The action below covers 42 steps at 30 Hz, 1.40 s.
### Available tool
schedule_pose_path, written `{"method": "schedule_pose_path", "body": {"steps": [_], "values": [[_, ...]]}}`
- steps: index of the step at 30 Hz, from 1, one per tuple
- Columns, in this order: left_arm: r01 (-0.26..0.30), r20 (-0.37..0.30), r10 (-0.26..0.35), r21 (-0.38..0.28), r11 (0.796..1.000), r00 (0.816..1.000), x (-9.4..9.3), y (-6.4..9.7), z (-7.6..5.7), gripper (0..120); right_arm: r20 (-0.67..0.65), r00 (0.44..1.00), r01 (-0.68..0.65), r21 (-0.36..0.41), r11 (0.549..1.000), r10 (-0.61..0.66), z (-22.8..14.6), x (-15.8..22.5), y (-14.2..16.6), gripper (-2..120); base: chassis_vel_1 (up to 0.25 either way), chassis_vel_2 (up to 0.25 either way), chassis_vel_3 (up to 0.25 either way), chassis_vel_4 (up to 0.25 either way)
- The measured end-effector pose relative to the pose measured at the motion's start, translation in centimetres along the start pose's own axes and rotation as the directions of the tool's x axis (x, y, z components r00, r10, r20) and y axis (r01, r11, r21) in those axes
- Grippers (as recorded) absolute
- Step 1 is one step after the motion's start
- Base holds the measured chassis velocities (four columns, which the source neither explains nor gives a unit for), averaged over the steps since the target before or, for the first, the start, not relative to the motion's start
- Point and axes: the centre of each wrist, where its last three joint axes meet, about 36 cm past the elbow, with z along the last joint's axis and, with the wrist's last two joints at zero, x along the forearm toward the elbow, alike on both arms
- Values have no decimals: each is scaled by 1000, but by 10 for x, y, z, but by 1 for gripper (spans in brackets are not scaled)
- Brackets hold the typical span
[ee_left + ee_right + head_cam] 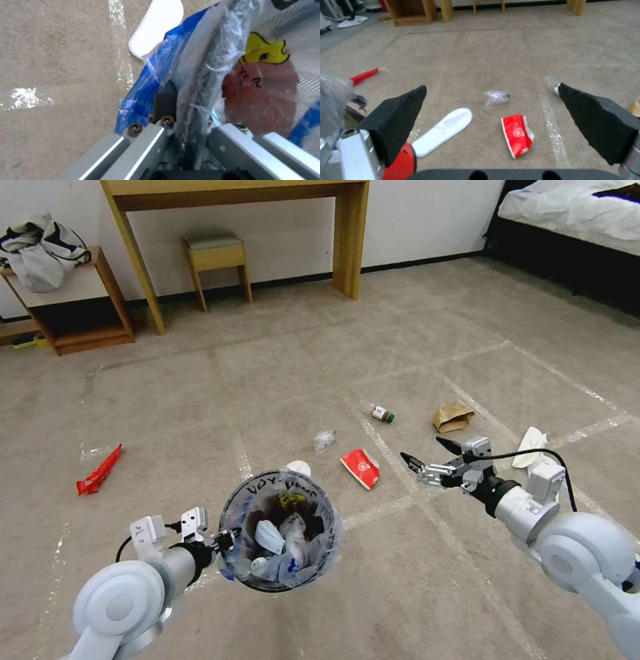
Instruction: Pick up the trash bin and place the garbage on the floor into it.
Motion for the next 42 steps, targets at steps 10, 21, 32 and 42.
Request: {"method": "schedule_pose_path", "body": {"steps": [10, 21, 32, 42], "values": [[41, 34, -41, -1, 999, 999, 1, 8, 1, 0, -21, 999, 27, 33, 999, -26, 17, -5, 2, 100, 0, 0, 0, 0], [44, 40, -44, 3, 999, 998, -4, 12, 1, 0, -20, 999, 40, 30, 999, -40, 22, -7, 1, 100, 0, 0, 0, 0], [52, 47, -51, -7, 999, 998, -10, 11, 3, 0, -7, 1000, 29, 20, 999, -29, 26, -6, 1, 100, 0, 0, 0, 0], [65, 60, -63, -32, 997, 996, -13, 12, 4, 0, -9, 999, 38, 14, 999, -38, 28, -6, 6, 100, 0, 0, 0, 0]]}}
